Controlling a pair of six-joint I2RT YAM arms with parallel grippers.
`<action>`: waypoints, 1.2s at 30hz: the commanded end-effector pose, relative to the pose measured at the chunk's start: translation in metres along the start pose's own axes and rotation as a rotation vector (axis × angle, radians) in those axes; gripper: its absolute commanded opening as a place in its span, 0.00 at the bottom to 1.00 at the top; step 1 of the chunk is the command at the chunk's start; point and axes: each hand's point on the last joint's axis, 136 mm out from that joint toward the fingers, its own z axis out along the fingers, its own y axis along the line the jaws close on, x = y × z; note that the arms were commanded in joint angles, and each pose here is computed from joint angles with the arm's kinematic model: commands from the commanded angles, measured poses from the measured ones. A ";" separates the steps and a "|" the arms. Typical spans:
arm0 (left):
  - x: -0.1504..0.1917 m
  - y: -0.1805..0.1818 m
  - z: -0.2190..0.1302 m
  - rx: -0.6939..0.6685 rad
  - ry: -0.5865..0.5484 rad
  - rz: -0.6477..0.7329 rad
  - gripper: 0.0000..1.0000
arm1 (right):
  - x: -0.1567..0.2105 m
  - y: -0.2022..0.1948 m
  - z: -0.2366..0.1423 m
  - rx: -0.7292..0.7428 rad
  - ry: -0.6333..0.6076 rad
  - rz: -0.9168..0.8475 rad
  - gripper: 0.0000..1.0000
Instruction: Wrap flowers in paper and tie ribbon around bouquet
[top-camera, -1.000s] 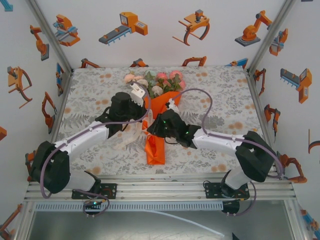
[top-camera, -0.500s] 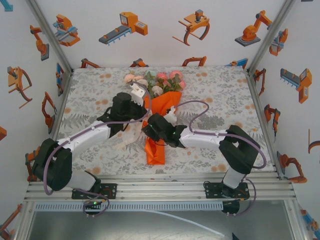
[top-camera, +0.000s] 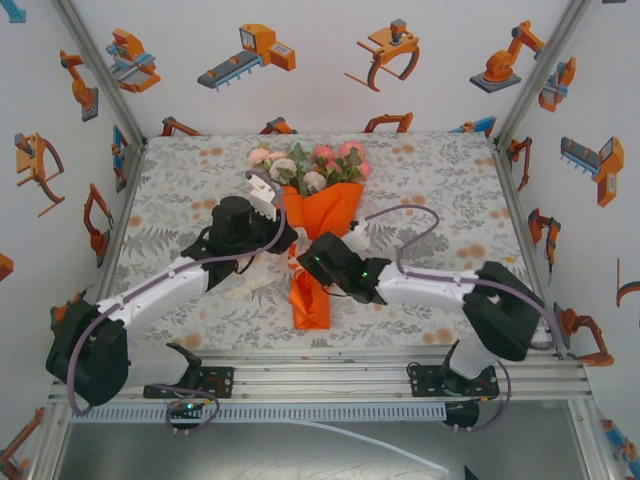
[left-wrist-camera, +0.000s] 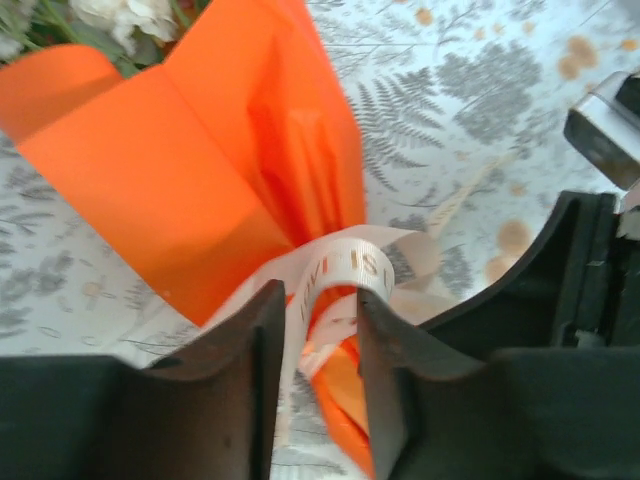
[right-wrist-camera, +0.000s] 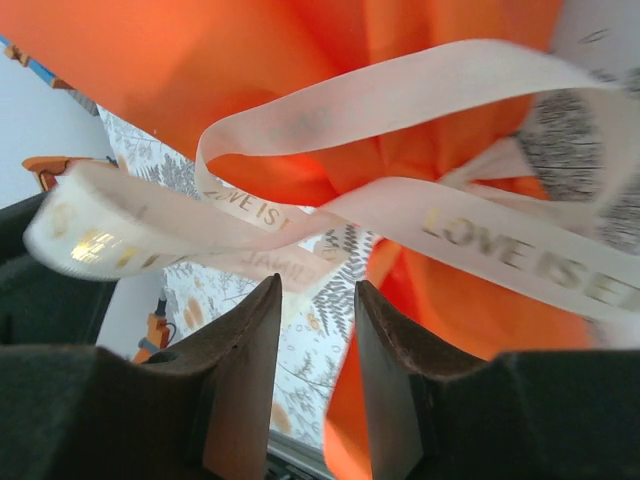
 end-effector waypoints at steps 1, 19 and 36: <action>-0.004 -0.013 -0.001 0.054 -0.035 -0.101 0.53 | -0.021 -0.013 -0.018 0.022 -0.099 -0.076 0.38; 0.043 0.098 -0.048 -0.334 0.217 -0.403 0.62 | -0.021 0.039 0.016 -0.082 0.042 -0.305 0.47; 0.070 0.088 0.005 -0.123 0.299 -0.467 0.43 | -0.015 0.049 0.009 -0.070 0.110 -0.363 0.46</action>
